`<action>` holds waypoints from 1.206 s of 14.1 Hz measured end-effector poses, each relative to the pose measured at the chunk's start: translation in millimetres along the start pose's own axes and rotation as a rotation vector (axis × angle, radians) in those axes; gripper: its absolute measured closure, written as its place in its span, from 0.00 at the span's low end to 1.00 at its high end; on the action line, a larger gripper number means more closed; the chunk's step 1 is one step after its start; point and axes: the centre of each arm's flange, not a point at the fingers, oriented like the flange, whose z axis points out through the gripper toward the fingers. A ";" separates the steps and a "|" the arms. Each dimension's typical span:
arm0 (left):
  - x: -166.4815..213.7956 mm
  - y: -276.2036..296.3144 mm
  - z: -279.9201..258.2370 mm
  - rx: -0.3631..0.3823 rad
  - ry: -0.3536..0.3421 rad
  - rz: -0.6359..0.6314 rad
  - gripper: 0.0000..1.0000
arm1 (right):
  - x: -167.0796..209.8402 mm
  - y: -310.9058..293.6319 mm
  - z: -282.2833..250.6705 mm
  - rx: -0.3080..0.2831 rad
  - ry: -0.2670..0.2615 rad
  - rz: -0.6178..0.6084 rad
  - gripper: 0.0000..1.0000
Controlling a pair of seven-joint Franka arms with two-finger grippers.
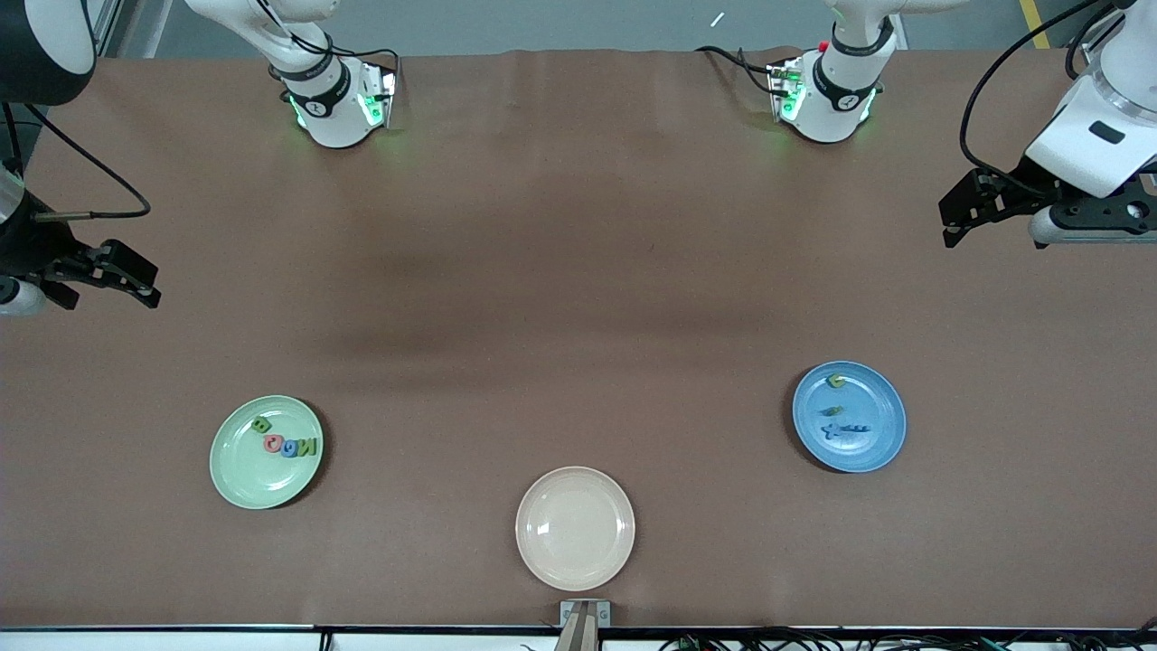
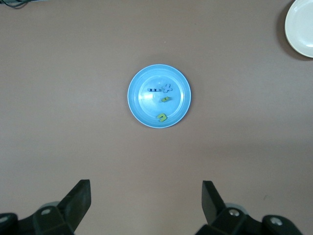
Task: Sort upper and lower case letters into plates
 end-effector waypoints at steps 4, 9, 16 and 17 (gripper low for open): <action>-0.6 0.6 -2.4 0.000 0.004 0.001 0.00 | -3.7 2.2 1.1 0.003 -0.006 0.005 0.00; -0.2 0.4 -7.0 -0.001 0.014 0.001 0.00 | -11.2 3.0 -7.4 0.003 0.004 0.008 0.00; 1.3 0.9 -10.5 -0.003 0.022 0.001 0.00 | -17.6 3.9 -45.5 0.001 0.076 0.009 0.00; 1.8 0.9 -9.5 -0.003 0.020 0.002 0.00 | -17.2 4.2 -50.5 0.001 0.081 0.010 0.00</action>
